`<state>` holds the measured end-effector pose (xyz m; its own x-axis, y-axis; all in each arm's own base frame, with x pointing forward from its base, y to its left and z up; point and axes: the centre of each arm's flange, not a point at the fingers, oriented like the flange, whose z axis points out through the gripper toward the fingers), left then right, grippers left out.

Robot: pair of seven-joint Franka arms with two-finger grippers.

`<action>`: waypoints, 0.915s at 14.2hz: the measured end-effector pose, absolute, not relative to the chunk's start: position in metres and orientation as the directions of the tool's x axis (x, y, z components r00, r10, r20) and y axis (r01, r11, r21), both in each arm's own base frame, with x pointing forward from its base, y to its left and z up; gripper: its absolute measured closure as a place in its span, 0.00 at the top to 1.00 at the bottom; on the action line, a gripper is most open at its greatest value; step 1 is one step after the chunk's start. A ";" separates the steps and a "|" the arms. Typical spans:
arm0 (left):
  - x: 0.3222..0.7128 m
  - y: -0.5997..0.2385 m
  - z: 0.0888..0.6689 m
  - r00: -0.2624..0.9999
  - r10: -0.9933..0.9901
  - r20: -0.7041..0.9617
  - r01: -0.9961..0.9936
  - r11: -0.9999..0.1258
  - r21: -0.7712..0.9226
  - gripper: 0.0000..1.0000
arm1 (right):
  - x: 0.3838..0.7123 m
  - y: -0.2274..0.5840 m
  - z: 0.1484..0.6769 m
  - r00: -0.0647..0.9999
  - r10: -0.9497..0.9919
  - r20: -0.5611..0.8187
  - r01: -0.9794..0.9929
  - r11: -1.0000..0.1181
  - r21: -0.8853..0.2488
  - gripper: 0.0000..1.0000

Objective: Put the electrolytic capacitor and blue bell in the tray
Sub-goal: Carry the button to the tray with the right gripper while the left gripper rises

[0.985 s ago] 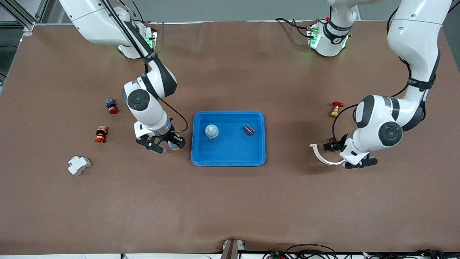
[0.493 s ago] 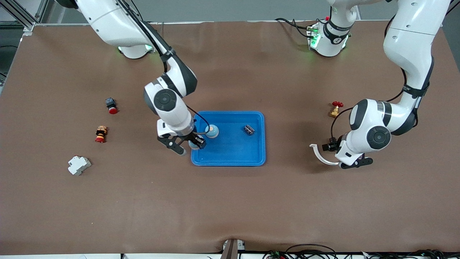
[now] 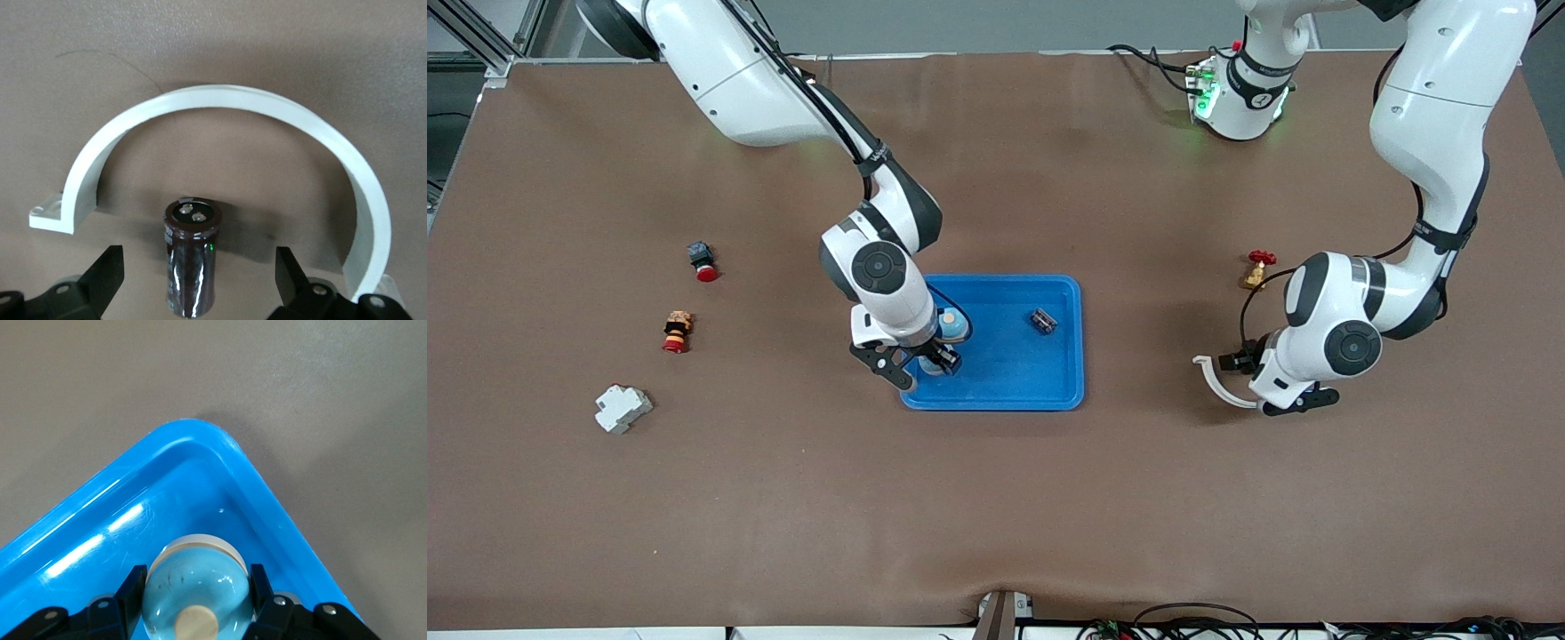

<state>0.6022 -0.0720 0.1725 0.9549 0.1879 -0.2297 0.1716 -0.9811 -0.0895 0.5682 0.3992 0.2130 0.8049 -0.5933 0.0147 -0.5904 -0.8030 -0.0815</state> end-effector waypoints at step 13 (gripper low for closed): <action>0.607 -0.073 0.179 0.950 0.230 -0.212 0.215 -0.972 -0.093 0.30 | 0.565 0.428 0.184 0.787 -0.615 0.050 -0.613 -0.788 -0.050 0.67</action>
